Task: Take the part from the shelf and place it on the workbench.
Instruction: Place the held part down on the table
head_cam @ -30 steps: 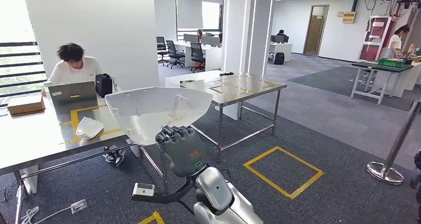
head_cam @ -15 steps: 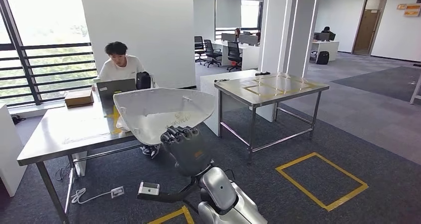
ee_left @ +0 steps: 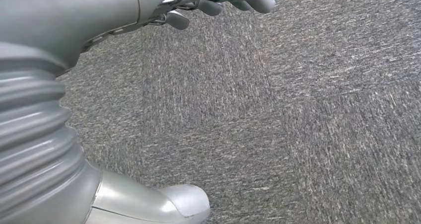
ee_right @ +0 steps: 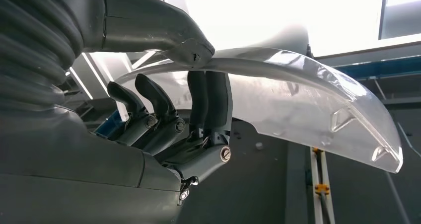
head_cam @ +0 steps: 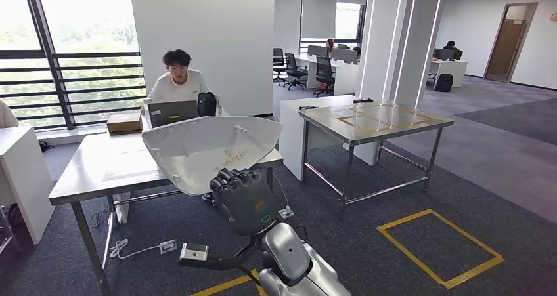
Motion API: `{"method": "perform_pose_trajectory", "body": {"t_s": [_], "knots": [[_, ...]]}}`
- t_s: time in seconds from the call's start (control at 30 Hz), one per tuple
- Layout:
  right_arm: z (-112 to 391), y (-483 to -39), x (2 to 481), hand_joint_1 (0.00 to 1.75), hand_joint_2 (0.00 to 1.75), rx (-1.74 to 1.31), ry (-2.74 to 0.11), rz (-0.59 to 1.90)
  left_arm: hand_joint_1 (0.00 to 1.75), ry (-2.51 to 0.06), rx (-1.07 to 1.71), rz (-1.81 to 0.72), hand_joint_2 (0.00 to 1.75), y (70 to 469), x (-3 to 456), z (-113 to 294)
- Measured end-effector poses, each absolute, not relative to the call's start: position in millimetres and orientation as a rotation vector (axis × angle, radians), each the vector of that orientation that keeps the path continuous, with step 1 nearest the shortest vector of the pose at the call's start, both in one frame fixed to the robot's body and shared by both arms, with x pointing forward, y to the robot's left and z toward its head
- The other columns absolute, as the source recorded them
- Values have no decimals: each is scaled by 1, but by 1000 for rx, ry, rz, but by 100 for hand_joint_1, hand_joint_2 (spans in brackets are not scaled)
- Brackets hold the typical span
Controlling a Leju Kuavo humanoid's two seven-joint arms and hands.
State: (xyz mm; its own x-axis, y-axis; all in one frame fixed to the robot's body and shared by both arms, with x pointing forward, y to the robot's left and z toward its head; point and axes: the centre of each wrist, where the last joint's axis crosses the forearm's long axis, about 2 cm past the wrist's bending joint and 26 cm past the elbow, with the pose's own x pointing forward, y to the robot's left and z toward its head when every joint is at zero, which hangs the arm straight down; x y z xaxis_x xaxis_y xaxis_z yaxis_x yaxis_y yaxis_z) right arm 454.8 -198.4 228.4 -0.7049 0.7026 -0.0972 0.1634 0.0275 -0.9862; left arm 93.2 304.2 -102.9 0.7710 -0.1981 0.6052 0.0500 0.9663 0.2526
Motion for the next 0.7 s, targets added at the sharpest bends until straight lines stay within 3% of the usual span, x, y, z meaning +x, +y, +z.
{"method": "perform_pose_trajectory", "body": {"t_s": [0.7], "knots": [[219, -199, 451, 159, 175, -855, -1886, 1723, 0, -672, 221, -134, 175, 305, 91, -103]]}}
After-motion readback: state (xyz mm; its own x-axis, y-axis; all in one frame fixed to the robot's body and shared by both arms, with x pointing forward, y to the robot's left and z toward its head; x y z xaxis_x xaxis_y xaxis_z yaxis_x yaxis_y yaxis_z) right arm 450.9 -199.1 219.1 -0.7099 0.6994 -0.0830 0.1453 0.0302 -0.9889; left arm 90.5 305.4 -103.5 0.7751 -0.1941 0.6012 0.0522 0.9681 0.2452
